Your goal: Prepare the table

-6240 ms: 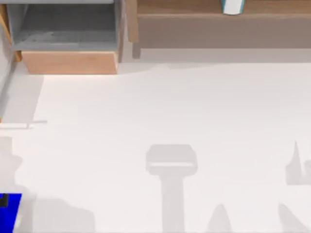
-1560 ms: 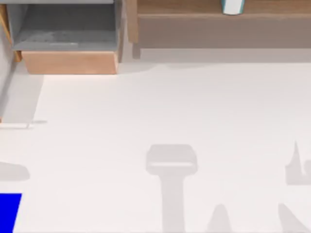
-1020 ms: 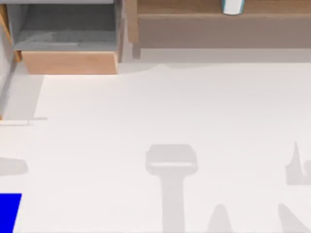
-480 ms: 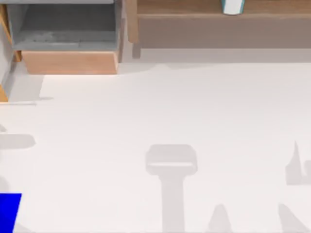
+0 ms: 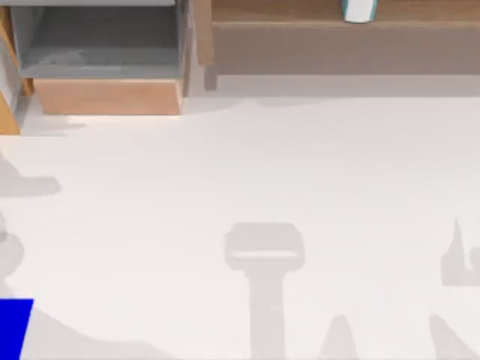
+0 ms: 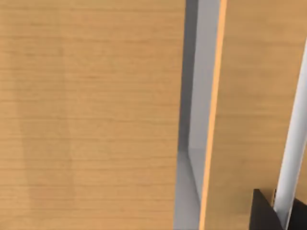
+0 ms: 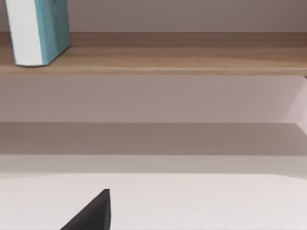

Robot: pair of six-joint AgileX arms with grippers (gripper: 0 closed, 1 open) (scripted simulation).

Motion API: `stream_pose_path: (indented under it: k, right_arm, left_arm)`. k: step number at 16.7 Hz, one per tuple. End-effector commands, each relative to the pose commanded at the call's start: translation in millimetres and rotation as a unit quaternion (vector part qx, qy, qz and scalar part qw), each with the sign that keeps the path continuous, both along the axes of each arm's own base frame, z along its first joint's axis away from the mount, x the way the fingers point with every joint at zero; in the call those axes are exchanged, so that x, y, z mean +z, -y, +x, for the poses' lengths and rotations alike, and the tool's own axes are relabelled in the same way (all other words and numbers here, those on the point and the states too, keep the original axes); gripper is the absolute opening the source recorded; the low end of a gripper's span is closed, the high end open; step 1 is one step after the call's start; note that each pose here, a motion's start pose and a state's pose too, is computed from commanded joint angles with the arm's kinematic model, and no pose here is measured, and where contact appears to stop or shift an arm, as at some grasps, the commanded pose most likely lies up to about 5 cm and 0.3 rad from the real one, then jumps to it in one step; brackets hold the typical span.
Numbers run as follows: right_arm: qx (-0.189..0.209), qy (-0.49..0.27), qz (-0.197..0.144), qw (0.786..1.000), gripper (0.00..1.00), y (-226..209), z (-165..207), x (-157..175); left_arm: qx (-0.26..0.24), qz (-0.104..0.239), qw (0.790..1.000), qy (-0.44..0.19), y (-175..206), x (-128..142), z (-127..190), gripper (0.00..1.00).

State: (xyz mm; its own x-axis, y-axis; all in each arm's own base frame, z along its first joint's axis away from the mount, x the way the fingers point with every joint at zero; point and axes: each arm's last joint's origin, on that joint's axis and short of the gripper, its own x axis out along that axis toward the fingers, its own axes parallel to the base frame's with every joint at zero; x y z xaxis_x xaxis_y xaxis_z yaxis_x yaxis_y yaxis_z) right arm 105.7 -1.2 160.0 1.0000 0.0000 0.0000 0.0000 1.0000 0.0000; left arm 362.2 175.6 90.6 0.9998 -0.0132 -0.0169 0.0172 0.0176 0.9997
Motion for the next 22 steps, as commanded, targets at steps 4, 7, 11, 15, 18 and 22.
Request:
stream_pose_path:
  k: [4, 7, 11, 15, 18, 22]
  right_arm:
    - [0.000, 0.000, 0.000, 1.000, 1.00, 0, 0, 0]
    - [0.000, 0.000, 0.000, 1.000, 1.00, 0, 0, 0]
    - [0.000, 0.000, 0.000, 1.000, 1.00, 0, 0, 0]
    - [0.000, 0.000, 0.000, 1.000, 1.00, 0, 0, 0]
    - [0.000, 0.000, 0.000, 1.000, 1.00, 0, 0, 0]
    - [0.000, 0.000, 0.000, 1.000, 1.00, 0, 0, 0]
  left_arm:
    - [0.000, -0.002, 1.000, -0.003, 2, -1, 16, 0.00]
    - [0.002, -0.003, 1.000, -0.005, 1, -2, 15, 0.00]
    - [0.002, -0.002, 1.000, -0.004, 0, -2, 41, 0.00]
    - [0.002, -0.002, 1.000, -0.002, 1, 0, 74, 0.00]
    - [0.002, -0.003, 1.000, -0.004, 2, -1, 77, 0.00]
    - [0.002, -0.003, 1.000, -0.004, 2, -1, 77, 0.15]
